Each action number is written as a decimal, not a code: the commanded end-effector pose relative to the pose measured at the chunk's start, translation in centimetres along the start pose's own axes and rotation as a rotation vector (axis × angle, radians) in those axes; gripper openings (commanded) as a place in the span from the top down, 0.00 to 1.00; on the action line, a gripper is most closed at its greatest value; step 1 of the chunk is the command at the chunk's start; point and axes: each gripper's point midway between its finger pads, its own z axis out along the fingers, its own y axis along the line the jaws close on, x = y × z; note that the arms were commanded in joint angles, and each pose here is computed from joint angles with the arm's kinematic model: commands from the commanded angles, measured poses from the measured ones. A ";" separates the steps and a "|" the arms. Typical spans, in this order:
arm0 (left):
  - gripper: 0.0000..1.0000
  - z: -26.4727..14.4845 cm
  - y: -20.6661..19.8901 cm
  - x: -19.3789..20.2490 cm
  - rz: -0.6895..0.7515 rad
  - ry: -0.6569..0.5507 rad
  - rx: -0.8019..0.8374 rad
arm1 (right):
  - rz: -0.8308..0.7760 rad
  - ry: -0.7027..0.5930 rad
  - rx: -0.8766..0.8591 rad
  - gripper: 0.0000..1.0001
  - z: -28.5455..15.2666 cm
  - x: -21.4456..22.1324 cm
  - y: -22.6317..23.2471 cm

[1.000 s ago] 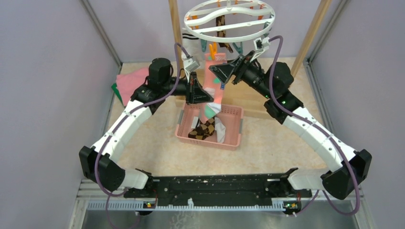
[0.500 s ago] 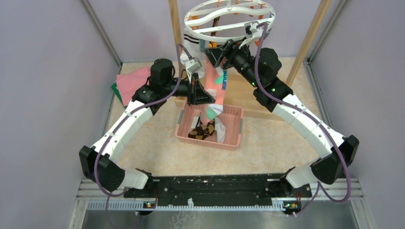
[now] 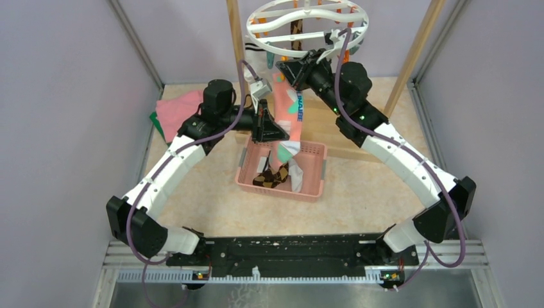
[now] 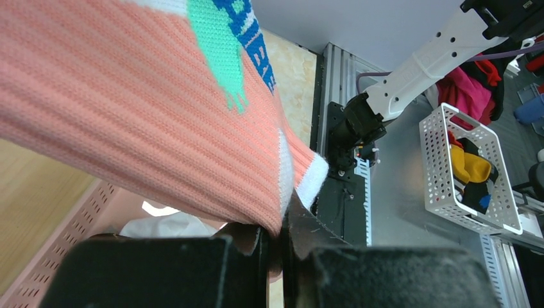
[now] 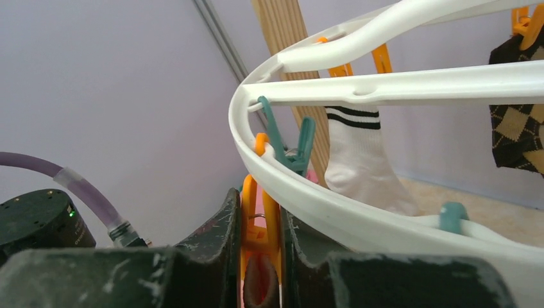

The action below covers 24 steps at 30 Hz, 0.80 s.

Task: Remove the socks clipped to the hanger

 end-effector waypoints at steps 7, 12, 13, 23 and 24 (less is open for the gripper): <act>1.00 -0.2 2.8 1.2 0.150 0.050 -0.152 | -0.008 -0.137 0.056 1.00 -2.9 -5.5 -0.4; 1.00 0.0 4.4 3.8 0.202 0.109 -0.187 | 0.008 -0.127 0.099 1.00 -4.2 -5.1 -2.2; 1.00 0.0 4.6 4.3 0.215 0.121 -0.191 | 0.008 -0.126 0.103 1.00 -4.4 -5.1 -2.4; 0.98 1.8 5.2 7.7 0.240 0.212 -0.174 | 0.001 -0.120 0.127 1.00 -5.5 -5.9 -3.6; 0.85 2.0 5.1 7.7 0.243 0.215 -0.170 | 0.001 -0.123 0.131 1.00 -5.7 -6.2 -3.7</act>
